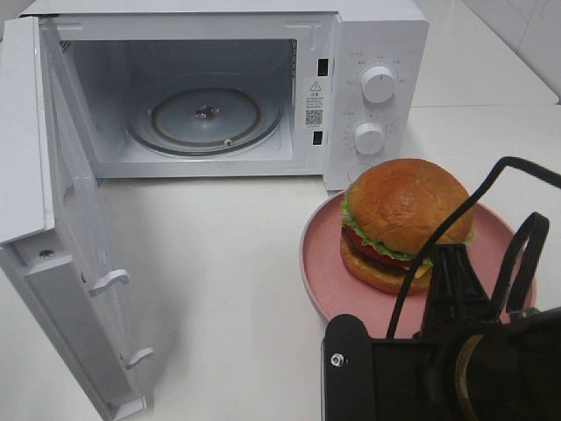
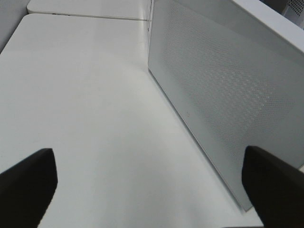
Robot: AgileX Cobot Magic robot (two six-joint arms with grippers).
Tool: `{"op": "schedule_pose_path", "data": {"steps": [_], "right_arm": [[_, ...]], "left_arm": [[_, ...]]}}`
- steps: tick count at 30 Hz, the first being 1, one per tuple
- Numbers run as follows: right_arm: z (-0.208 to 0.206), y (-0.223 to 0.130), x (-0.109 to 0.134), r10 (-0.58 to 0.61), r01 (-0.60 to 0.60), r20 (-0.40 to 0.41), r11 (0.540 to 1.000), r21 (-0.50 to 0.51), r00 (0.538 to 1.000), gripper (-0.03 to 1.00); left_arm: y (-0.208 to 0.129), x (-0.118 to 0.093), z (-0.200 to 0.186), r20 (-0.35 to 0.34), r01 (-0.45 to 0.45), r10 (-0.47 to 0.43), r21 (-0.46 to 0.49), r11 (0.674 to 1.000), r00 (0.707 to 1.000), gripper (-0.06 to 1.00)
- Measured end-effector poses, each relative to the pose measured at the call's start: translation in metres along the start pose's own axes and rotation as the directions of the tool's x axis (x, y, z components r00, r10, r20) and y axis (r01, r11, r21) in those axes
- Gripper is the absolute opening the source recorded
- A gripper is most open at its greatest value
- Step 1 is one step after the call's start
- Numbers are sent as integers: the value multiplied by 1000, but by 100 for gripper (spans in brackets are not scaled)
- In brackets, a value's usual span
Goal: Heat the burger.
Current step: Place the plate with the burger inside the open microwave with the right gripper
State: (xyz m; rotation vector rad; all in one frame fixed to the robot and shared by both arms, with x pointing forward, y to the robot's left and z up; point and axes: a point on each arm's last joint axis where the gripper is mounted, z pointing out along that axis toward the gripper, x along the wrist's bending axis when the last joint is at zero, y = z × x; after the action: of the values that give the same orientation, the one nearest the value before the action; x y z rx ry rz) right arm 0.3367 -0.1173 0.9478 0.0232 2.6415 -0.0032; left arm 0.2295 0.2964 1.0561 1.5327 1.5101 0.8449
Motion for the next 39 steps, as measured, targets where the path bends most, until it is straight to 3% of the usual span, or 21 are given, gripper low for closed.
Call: {"op": "schedule_pose_path", "data": {"steps": [14, 19, 32, 39], "right_arm": [[1, 10, -6, -133, 139, 59, 984, -108, 989, 5], [9, 9, -22, -222, 232, 75, 958, -168, 972, 5], [29, -13, -60, -396, 410, 107, 888, -208, 912, 5], [35, -25, -74, -423, 430, 82, 878, -209, 903, 5]], "left_arm": [[0, 0, 0, 0, 0, 0, 0, 1000, 1000, 98], [0, 0, 0, 0, 0, 0, 0, 1000, 1000, 98], [0, 0, 0, 0, 0, 0, 0, 1000, 1000, 98], [0, 0, 0, 0, 0, 0, 0, 1000, 1000, 98]]}}
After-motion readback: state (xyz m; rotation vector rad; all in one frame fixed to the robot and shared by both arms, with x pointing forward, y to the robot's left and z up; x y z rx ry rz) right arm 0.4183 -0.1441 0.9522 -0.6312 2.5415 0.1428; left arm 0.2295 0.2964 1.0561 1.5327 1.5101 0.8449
